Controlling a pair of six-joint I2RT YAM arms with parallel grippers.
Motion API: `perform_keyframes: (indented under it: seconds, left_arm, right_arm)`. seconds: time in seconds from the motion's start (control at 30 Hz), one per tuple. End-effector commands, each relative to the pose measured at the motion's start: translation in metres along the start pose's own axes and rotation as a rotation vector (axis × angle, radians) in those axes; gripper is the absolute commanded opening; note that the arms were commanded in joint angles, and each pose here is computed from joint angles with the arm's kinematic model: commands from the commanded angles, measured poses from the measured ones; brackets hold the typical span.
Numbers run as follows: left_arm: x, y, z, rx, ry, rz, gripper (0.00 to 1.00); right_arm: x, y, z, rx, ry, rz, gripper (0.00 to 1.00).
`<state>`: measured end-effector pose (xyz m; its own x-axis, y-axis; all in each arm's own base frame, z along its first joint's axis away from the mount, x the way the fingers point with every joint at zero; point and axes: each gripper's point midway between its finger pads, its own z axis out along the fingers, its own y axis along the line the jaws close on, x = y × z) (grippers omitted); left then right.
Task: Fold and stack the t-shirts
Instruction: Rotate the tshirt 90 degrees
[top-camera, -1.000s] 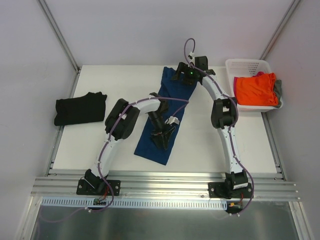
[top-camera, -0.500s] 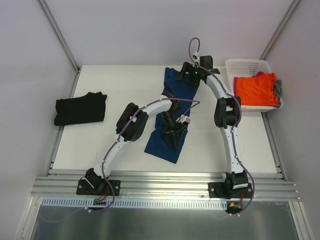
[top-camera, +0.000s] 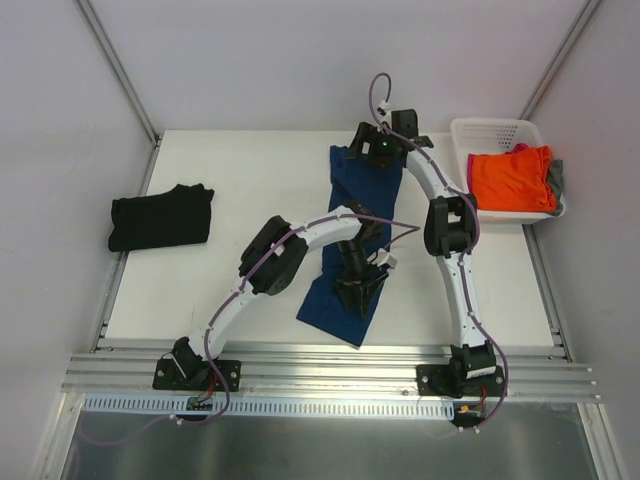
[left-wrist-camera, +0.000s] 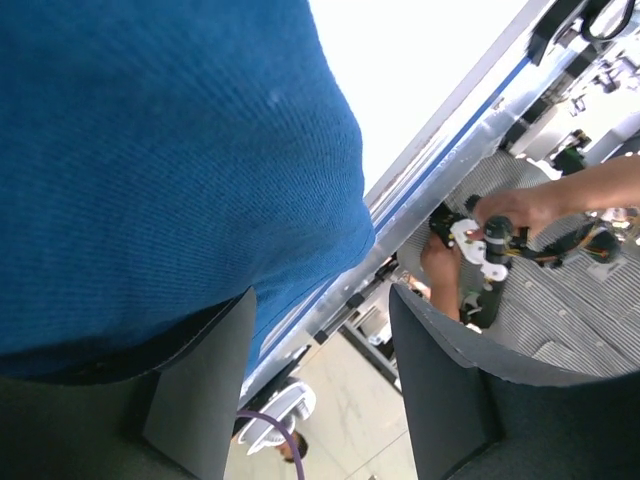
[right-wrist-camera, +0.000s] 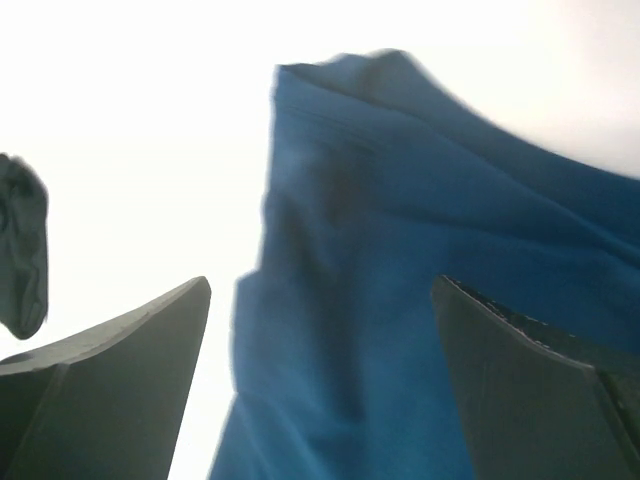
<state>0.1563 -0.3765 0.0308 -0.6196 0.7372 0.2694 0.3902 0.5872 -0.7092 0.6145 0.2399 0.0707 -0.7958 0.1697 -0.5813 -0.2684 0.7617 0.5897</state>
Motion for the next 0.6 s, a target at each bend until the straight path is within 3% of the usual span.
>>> perform_keyframes:
  seconds: [0.0,0.17,0.2,0.23,0.33,0.57]
  left_arm:
    - [-0.016,0.032,0.023,-0.171,-0.025,0.109,0.59]
    - [-0.022,0.037,-0.011,-0.33,-0.089,0.219,0.66]
    - [-0.022,0.039,-0.019,-0.363,-0.101,0.233,0.71]
    - [-0.023,0.031,-0.036,-0.387,-0.146,0.262,0.83]
    - [-0.02,0.022,-0.076,-0.451,-0.235,0.321,0.84]
    - [0.016,0.034,-0.121,-0.501,-0.322,0.323,0.84]
  right_arm:
    - [-0.021,0.064,-0.007,-0.113,-0.057,-0.079,0.97]
    - [-0.044,0.071,-0.043,-0.106,-0.097,-0.124,0.97]
    - [-0.061,0.082,-0.064,-0.105,-0.138,-0.154,0.97]
    - [-0.068,0.08,-0.075,-0.09,-0.152,-0.171,0.97]
    - [-0.084,0.074,-0.115,-0.057,-0.183,-0.166,0.97]
    - [-0.048,0.041,-0.154,0.001,-0.074,-0.099,0.97]
